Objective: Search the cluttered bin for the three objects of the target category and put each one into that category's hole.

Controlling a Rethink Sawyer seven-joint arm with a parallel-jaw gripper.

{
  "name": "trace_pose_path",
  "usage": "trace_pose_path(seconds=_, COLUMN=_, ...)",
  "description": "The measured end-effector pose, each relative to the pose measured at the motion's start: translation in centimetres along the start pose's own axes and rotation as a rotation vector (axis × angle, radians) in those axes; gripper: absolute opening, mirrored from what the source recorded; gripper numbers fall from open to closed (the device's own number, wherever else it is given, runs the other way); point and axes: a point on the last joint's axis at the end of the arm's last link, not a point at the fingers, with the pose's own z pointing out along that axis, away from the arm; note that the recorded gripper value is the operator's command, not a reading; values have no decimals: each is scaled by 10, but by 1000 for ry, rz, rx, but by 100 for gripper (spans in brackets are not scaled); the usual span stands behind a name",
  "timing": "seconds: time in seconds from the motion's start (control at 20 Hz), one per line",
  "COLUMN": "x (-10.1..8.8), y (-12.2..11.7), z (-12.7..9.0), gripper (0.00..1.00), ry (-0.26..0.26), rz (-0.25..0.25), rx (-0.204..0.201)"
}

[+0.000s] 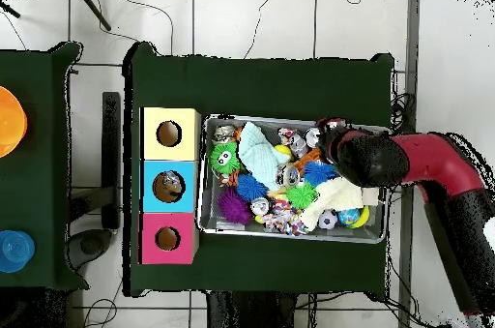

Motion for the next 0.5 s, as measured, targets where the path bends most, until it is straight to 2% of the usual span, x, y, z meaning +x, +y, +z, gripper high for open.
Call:
trace_pose_path(seconds=0.25, x=-16, y=-2, z=11, gripper=100, ry=-14, rz=-20, rx=-9)
trace_pose_path(seconds=0.4, x=-16, y=-1, z=12, gripper=100, ry=-10, rz=-24, rx=-10)
trace_pose_path(seconds=0.5, x=-12, y=1, z=12, gripper=100, ry=15, rz=-41, rx=-12)
